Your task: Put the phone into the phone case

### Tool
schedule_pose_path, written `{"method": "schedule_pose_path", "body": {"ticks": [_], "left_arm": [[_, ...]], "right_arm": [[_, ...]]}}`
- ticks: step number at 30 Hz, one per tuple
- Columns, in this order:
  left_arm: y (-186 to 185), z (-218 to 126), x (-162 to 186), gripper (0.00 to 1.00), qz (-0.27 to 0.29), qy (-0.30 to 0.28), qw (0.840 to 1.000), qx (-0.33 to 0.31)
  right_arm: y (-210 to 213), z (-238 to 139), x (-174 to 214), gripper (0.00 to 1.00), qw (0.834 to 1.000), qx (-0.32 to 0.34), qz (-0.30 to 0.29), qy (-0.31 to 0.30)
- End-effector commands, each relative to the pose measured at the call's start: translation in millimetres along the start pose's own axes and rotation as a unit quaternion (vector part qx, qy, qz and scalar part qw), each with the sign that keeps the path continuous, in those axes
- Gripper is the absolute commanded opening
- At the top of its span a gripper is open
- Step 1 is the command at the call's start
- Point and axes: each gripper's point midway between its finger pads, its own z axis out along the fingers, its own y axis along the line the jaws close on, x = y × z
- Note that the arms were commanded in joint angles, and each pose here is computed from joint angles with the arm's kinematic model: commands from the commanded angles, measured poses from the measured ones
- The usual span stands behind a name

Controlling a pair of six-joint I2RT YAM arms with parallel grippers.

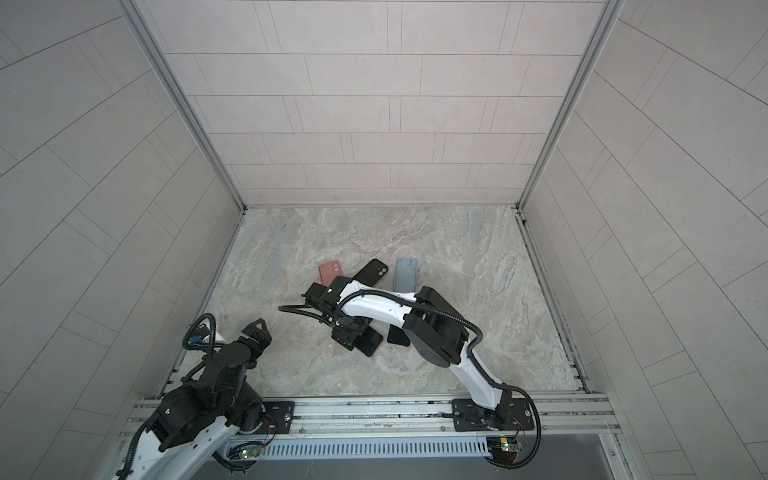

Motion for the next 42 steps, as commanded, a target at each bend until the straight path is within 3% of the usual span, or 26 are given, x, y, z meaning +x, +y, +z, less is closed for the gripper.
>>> {"method": "schedule_pose_path", "body": {"ticks": [1,5,9,11,12,13,16,18,21,22,23,26,31,34,42], "left_arm": [[1,0,-3,1.0,0.005,-0.006,1.0,-0.005],[2,-1,-3,1.0,0.004,-0.007,1.0,-0.006],[2,0,-3,1.0,0.004,-0.007,1.0,-0.005],[1,0,-3,1.0,0.004,-0.007,1.0,-0.004],[1,0,-2,1.0,0.005,-0.006,1.0,-0.004],[1,0,-2,1.0,0.005,-0.006,1.0,-0.005],[1,0,-2,1.0,0.006,-0.004,1.0,-0.003],[-4,0,0,0.93,0.01,0.001,1.0,0.008],[-56,3,14,0.8,0.054,0.035,0.991,0.119],[-71,3,20,0.86,0.07,0.048,0.985,0.15],[-84,4,25,1.0,0.079,0.06,0.981,0.169],[-97,14,34,1.0,0.113,0.091,0.979,0.146],[-137,29,68,1.0,0.165,0.174,0.957,0.166],[-142,32,72,1.0,0.19,0.188,0.95,0.16],[-118,31,54,1.0,0.141,0.139,0.97,0.142]], "right_arm": [[-7,3,7,0.67,0.998,0.027,-0.041,0.027],[-17,7,12,0.67,0.997,0.057,-0.038,0.04],[-9,13,14,0.7,0.998,0.041,-0.038,0.04],[-1,11,10,0.78,0.998,0.027,-0.04,0.03],[3,8,8,0.86,0.999,0.024,-0.04,0.02],[5,3,5,0.99,0.999,0.022,-0.035,0.008],[8,-25,1,1.0,0.999,-0.004,0.003,-0.036],[7,-48,5,1.0,0.996,-0.036,0.044,-0.072],[7,-69,17,1.0,0.986,-0.084,0.09,-0.115],[7,-72,20,1.0,0.983,-0.095,0.097,-0.124],[5,-71,25,1.0,0.981,-0.101,0.099,-0.13],[1,-57,36,0.99,0.986,-0.097,0.073,-0.116],[-4,-28,34,0.99,0.993,-0.068,0.031,-0.086],[2,-14,27,1.0,0.993,-0.083,0.023,-0.081],[0,13,23,1.0,0.994,-0.085,0.038,-0.059]]}}
